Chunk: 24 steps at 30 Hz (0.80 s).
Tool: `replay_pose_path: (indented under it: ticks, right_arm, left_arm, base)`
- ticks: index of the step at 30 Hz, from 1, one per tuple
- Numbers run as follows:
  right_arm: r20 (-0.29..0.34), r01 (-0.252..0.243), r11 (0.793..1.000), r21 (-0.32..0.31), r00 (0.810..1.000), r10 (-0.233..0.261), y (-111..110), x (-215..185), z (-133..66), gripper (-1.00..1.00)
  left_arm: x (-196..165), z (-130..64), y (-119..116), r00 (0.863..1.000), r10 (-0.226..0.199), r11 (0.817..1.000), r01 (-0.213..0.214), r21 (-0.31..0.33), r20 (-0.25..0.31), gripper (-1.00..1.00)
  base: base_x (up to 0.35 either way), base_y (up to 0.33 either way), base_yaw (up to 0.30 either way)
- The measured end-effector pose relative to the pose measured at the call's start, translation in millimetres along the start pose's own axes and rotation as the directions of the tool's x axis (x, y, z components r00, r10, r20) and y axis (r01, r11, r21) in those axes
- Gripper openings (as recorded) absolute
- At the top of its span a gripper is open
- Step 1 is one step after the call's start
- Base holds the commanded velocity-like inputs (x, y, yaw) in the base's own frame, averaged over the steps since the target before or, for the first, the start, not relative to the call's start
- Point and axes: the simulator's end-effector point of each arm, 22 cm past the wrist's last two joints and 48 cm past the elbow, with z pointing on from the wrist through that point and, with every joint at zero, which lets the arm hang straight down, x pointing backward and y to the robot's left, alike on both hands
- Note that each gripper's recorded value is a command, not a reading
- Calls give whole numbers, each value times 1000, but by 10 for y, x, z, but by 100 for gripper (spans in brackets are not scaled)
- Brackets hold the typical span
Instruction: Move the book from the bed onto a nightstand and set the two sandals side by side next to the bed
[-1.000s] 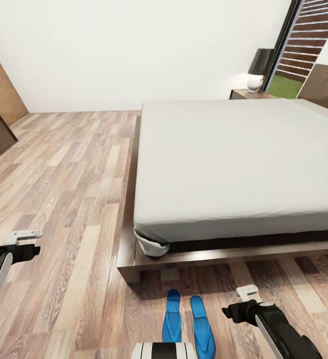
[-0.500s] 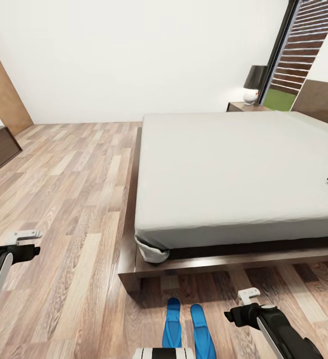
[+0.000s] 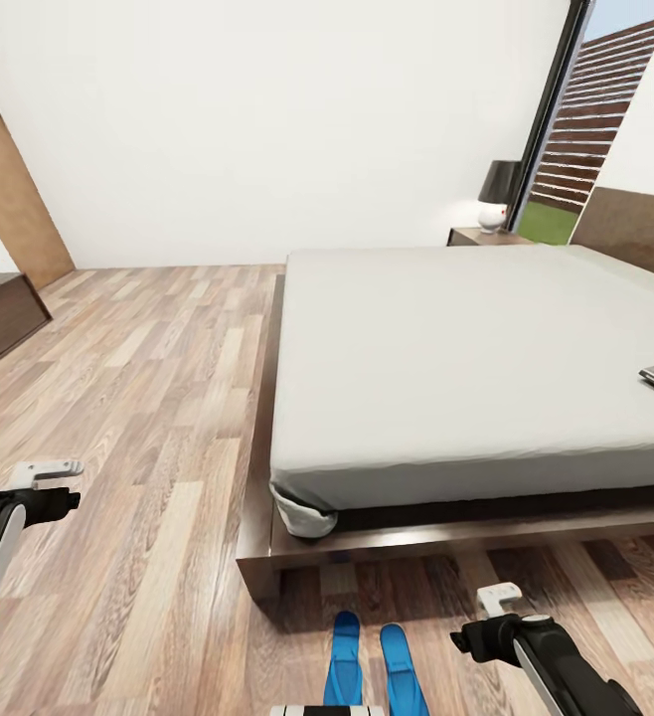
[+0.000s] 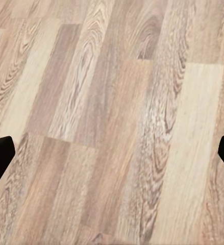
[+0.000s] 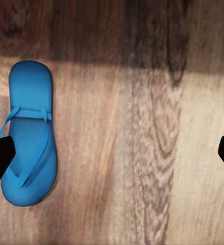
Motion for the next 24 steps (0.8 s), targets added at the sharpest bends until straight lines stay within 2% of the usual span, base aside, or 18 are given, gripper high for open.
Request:
replay_pose_path:
  ticks: [13, 24]
  right_arm:
    - [-36, -3, 1000, 15, 999, 4, -86, 163, 23, 100]
    - [-41, 28, 999, 38, 999, -26, -135, 170, -3, 100]
  left_arm:
    - [-28, -32, 12, 1000, -3, 1000, 3, 0, 7, 100]
    - [-70, -81, 29, 1000, -7, 1000, 7, 1, 18, 100]
  base:
    - [0, 0, 0]
    - [0, 0, 0]
